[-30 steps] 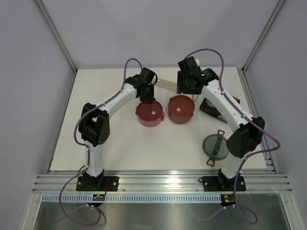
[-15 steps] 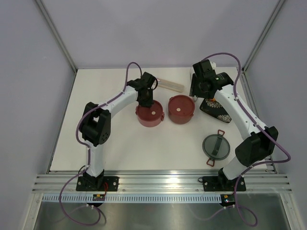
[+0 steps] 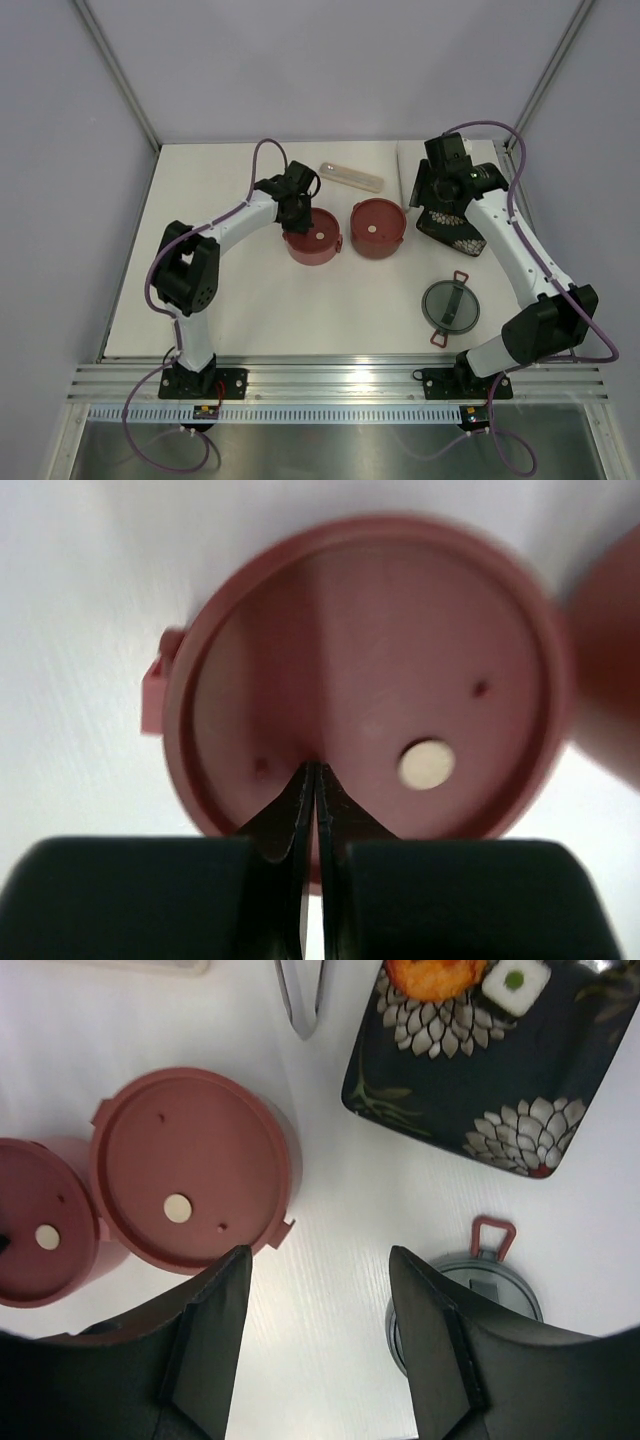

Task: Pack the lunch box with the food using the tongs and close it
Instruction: Close the box lid on the packing box.

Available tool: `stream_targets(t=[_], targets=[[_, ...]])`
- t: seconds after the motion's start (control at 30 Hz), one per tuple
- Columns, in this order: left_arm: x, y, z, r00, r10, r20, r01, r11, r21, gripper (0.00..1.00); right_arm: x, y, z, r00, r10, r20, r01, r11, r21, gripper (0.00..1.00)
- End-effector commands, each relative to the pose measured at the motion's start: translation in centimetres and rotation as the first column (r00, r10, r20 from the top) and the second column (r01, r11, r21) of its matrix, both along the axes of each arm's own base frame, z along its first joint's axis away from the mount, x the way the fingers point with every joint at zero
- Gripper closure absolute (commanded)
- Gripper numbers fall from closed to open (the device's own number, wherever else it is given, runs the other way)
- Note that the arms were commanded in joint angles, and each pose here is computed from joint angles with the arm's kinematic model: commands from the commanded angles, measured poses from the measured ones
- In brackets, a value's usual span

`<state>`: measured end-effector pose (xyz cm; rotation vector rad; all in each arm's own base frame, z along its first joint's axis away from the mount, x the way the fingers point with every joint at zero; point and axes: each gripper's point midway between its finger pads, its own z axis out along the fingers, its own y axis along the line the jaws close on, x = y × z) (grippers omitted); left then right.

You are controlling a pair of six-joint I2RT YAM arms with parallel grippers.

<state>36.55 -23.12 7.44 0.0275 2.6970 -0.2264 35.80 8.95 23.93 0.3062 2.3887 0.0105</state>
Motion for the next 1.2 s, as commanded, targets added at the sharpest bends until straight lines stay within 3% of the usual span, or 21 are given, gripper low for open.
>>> stream_targets(t=[0.0, 0.4, 0.6, 0.77, 0.9, 1.0, 1.17], targets=[[-0.3, -0.6, -2.2, 0.999, -0.003, -0.043, 0.003, 1.0, -0.013, 0.97, -0.8, -0.1, -0.6, 1.0, -0.008, -0.006, 0.008, 0.997, 0.072, 0.35], [1.0, 1.1, 9.4, 0.979, 0.001, 0.203, 0.003, 1.0, -0.018, 0.95, -3.9, -1.4, -4.9, 0.994, -0.01, -0.112, 0.021, 0.995, 0.096, 0.34], [0.8, 2.2, 11.2, 0.969, 0.025, 0.245, -0.019, 0.999, -0.027, 0.91, -4.7, -0.8, -6.4, 0.987, 0.015, -0.159, 0.005, 0.992, 0.125, 0.34], [1.6, 4.1, 10.0, 0.978, 0.074, 0.196, -0.07, 0.997, -0.029, 0.72, -2.9, 0.7, -6.4, 0.986, 0.055, -0.155, -0.028, 0.984, 0.175, 0.34], [1.9, 5.5, 10.1, 0.973, 0.109, 0.202, -0.104, 0.994, -0.037, 0.63, 0.3, 2.0, -5.9, 0.989, 0.088, -0.122, -0.063, 0.979, 0.194, 0.33], [1.9, 6.7, 10.4, 0.969, 0.139, 0.205, -0.132, 0.99, -0.051, 0.62, 2.6, 3.2, -5.7, 0.985, 0.121, -0.124, -0.095, 0.975, 0.2, 0.34], [2.2, 7.2, 9.4, 0.976, 0.128, 0.174, -0.118, 0.991, -0.064, 0.44, 3.2, 7.9, -4.5, 0.969, 0.229, -0.096, -0.213, 0.965, 0.152, 0.33]])
